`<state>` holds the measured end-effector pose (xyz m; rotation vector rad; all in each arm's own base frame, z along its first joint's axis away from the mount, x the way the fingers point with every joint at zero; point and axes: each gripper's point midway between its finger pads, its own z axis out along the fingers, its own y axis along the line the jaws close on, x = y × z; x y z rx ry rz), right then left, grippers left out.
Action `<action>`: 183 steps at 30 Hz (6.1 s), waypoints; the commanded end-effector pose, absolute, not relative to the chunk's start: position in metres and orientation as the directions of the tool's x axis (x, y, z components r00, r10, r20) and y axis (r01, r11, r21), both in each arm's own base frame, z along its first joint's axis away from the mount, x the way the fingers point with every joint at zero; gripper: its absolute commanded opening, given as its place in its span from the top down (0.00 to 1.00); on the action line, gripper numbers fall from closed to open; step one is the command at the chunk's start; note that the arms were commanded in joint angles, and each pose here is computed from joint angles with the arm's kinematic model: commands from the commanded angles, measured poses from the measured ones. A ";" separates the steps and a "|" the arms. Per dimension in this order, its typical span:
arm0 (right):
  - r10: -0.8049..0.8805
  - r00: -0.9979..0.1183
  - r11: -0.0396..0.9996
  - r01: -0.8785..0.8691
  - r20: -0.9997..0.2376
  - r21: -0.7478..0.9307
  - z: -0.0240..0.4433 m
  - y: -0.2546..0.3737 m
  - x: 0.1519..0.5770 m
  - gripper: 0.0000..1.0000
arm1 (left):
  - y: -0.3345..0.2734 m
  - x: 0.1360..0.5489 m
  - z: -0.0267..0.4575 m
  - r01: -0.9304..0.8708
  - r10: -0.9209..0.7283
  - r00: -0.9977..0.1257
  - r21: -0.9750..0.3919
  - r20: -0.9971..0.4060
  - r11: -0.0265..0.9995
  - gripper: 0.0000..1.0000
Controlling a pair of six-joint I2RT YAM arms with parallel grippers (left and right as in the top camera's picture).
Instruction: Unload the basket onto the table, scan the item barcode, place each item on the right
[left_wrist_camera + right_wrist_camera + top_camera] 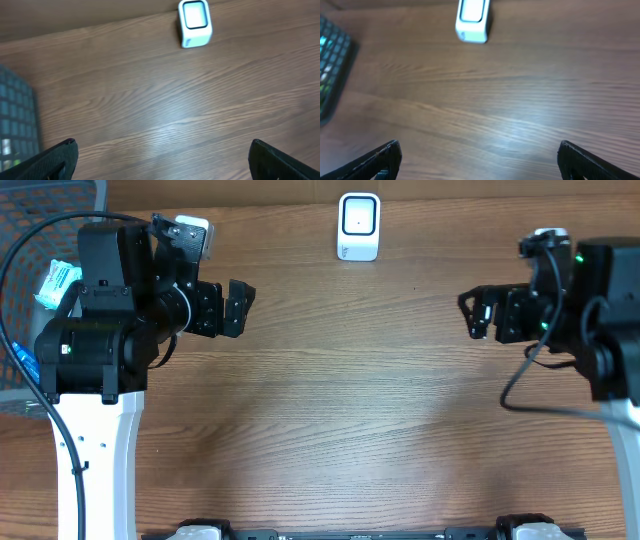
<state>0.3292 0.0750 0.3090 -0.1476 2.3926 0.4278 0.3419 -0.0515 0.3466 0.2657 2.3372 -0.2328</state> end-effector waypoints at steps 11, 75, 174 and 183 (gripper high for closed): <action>0.007 -0.790 0.904 -0.258 -0.614 0.341 0.304 0.090 0.330 0.00 | 0.075 0.360 0.422 -0.301 -0.233 -0.513 -0.082 -0.826 0.950 0.03; 0.004 -0.836 0.907 -0.228 -0.549 0.354 0.292 0.088 0.316 0.00 | 0.284 0.376 0.246 -0.755 -0.708 -0.598 -0.033 -0.375 0.655 0.96; 0.002 -0.866 0.909 -0.208 -0.500 0.362 0.285 0.087 0.305 0.00 | 0.320 0.330 0.255 -0.791 -0.744 -0.502 -0.113 -0.441 0.601 0.07; 0.001 -0.866 0.909 -0.208 -0.500 0.362 0.285 0.087 0.305 0.00 | 0.337 0.312 0.175 -0.856 -0.825 -0.510 0.051 -0.243 0.514 0.08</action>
